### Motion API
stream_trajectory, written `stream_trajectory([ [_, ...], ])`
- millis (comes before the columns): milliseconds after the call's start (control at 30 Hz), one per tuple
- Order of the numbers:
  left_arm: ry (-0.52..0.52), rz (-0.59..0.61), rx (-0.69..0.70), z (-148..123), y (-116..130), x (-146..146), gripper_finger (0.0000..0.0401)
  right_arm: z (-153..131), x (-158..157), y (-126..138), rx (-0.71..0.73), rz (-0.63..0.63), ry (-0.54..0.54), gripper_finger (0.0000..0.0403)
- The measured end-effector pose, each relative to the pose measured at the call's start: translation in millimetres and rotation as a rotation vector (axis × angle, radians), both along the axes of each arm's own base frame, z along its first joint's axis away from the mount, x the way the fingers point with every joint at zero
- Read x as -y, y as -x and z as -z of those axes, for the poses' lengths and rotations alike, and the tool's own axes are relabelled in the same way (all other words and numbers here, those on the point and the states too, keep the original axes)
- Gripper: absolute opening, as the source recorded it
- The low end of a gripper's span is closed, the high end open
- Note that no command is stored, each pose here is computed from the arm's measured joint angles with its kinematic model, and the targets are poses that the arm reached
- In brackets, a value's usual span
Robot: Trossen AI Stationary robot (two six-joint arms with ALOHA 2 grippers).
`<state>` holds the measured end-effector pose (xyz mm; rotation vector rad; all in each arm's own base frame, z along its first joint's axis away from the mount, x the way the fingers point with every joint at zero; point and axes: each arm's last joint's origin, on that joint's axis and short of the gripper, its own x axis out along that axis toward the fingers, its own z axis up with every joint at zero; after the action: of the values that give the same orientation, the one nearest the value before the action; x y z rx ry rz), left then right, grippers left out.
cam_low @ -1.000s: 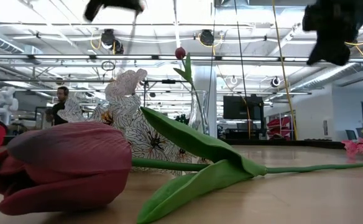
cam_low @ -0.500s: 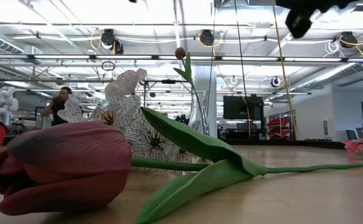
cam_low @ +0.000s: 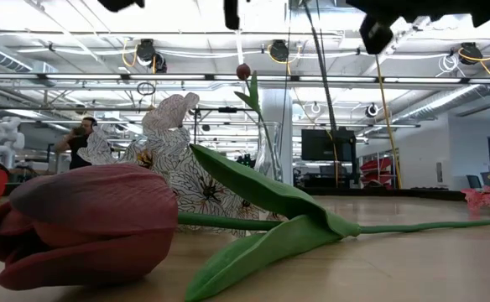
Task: Sort flowers into vase by color
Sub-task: Put the left pink flower into the purple vase
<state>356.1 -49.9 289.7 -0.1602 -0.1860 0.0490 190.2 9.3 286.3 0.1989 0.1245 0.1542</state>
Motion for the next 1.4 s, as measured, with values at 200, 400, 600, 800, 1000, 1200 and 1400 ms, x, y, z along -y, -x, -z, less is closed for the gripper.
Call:
stream_trajectory([
  [200,-0.001,0.013,0.009,7.0,-5.2,1.5,0.0006,7.5,-6.5,-15.3,-0.003,-0.031,0.019,0.0067],
  [400,-0.002,0.013,0.004,7.5,-5.3,1.3,0.0006,11.8,-11.7,-30.1,0.036,-0.047,0.020,0.0112],
  [600,-0.005,0.013,-0.012,8.8,-5.7,1.5,0.0006,15.9,-14.9,-47.1,0.079,-0.044,0.000,0.0131],
  [800,-0.007,0.014,-0.022,9.7,-5.8,1.6,0.0006,16.0,-15.9,-64.9,0.049,-0.022,-0.001,0.0126],
  [1000,-0.007,0.014,-0.029,10.5,-5.9,1.6,0.0006,14.9,-16.6,-73.3,0.034,-0.023,0.005,0.0117],
  [1200,-0.011,0.015,-0.056,13.0,-6.2,2.1,0.0006,15.0,-16.7,-73.2,0.032,-0.027,0.005,0.0074],
  [1400,-0.014,0.017,-0.073,14.6,-6.4,2.4,0.0012,17.7,-16.8,-72.8,0.002,-0.030,0.007,0.0008],
])
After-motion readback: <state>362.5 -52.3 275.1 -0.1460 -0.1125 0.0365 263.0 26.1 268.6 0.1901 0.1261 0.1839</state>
